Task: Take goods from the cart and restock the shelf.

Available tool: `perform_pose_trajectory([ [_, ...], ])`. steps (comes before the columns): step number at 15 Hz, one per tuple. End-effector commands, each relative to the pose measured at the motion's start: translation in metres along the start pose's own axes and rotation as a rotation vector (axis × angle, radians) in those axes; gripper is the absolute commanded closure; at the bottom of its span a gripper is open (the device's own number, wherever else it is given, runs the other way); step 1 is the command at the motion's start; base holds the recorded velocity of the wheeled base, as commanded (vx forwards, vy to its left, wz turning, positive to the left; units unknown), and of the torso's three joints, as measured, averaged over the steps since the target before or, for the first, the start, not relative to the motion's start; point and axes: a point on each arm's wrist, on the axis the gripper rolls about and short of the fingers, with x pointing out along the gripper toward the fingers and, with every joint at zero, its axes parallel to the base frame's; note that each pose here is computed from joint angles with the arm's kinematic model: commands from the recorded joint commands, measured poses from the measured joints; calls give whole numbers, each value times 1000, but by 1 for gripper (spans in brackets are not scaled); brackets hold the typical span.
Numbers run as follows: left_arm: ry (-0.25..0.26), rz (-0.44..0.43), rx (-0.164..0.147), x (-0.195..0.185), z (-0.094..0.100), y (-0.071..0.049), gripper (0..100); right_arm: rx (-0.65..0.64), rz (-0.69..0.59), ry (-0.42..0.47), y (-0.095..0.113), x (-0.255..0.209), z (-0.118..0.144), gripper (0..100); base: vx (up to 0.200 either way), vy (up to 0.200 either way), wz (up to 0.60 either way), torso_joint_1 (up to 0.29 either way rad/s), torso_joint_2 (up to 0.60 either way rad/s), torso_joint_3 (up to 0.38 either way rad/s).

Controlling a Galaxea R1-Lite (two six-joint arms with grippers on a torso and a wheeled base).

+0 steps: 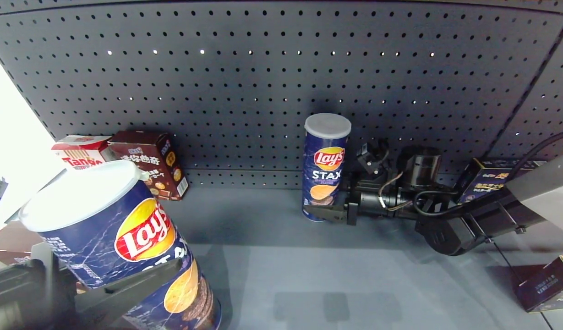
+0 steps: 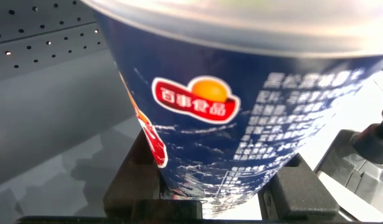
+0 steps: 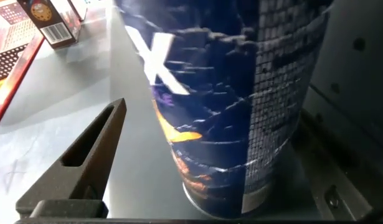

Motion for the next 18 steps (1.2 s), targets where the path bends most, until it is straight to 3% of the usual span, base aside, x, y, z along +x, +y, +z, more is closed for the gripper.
perform_pose_trajectory([
  [1, 2, -1, -1, 0, -1, 0, 100, -6, 5, -6, -3, 6, -3, 0, 0, 0, 0, 0, 0, 0],
  [2, 6, 0, 0, 0, -2, 0, 100, -7, 10, -8, -2, 8, 0, 100, 0, 0, 0, 0, 0, 0],
  [9, 13, 2, -2, -1, -5, 0, 100, -10, 16, -11, 4, 5, 4, 100, 0, 0, 0, 0, 0, 0],
  [13, 9, 2, -1, -1, -5, 0, 100, -18, 23, -17, 41, -16, 27, 100, 0, 0, 0, 0, 0, 0],
  [18, -11, 2, 3, -7, -3, -1, 100, -4, -12, 3, 87, -34, 34, 100, 0, 0, 0, 0, 0, 0],
])
